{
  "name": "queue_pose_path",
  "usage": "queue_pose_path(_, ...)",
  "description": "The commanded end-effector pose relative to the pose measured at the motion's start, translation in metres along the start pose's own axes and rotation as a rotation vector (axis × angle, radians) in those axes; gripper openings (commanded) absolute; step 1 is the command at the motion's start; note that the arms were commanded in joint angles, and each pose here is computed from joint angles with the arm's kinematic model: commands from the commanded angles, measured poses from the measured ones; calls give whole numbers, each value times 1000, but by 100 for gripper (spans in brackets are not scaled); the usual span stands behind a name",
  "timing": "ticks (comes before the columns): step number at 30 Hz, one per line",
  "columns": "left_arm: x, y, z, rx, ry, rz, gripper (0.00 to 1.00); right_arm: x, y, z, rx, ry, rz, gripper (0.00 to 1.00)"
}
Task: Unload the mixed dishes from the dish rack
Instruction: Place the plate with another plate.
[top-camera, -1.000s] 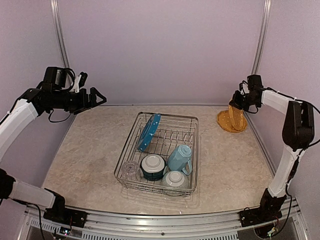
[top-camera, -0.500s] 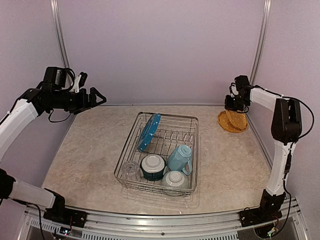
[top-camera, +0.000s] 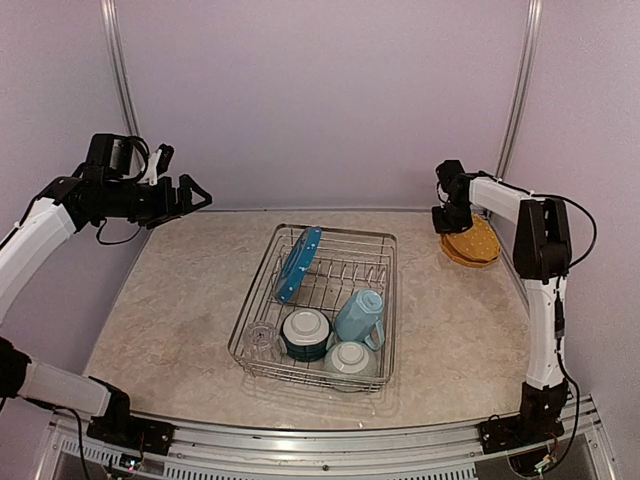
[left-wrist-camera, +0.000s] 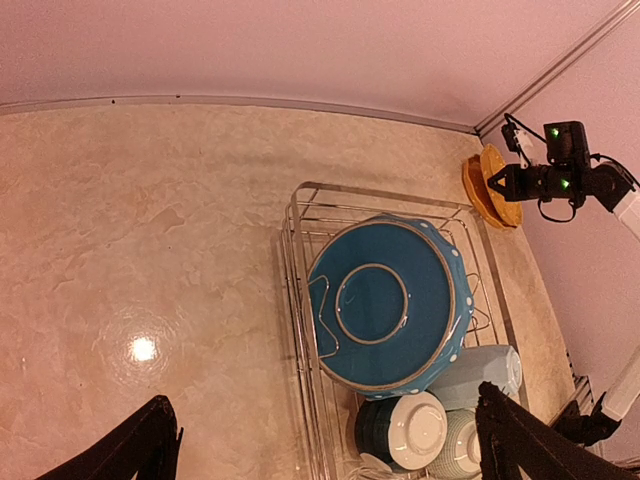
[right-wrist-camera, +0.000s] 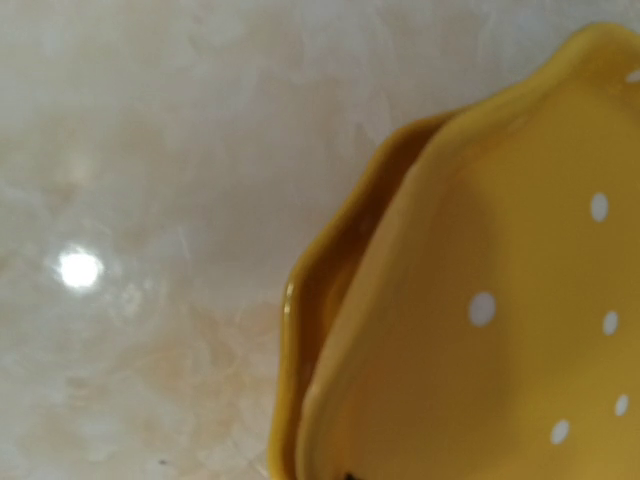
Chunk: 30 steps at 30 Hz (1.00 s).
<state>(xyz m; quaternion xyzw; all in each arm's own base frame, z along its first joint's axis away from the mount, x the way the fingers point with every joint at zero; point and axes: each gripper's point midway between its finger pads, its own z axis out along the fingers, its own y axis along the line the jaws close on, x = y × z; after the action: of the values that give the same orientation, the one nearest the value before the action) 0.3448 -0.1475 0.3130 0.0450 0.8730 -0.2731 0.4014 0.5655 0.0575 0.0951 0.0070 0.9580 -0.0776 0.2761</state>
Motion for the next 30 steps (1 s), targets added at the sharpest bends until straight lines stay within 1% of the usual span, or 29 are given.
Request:
queue_pose_path(1, -2, -1, -4, 3, -2, -2, 99, 10, -14, 6, 103, 69, -49, 0)
queue_pose_path(11, -2, 0, -5, -3, -6, 0, 99, 19, -7, 22, 156, 119, -106, 0)
queue_pose_path(13, -2, 0, -5, -3, -5, -2, 99, 20, -6, 24, 161, 125, -111, 2)
queue_pose_path(17, -2, 1, -5, -6, -7, 1, 99, 18, -3, 20, 155, 119, -113, 11)
queue_pose_path(21, -2, 1, -4, -5, -4, 0, 99, 13, 3, 13, 121, 104, -111, 27)
queue_pose_path(24, -1, 1, -3, -4, -1, 0, 99, 11, 7, 10, 90, 98, -103, 35)
queue_pose_path(30, -2, 1, -5, -6, -5, 2, 99, -3, 19, -18, 20, 38, -82, 47)
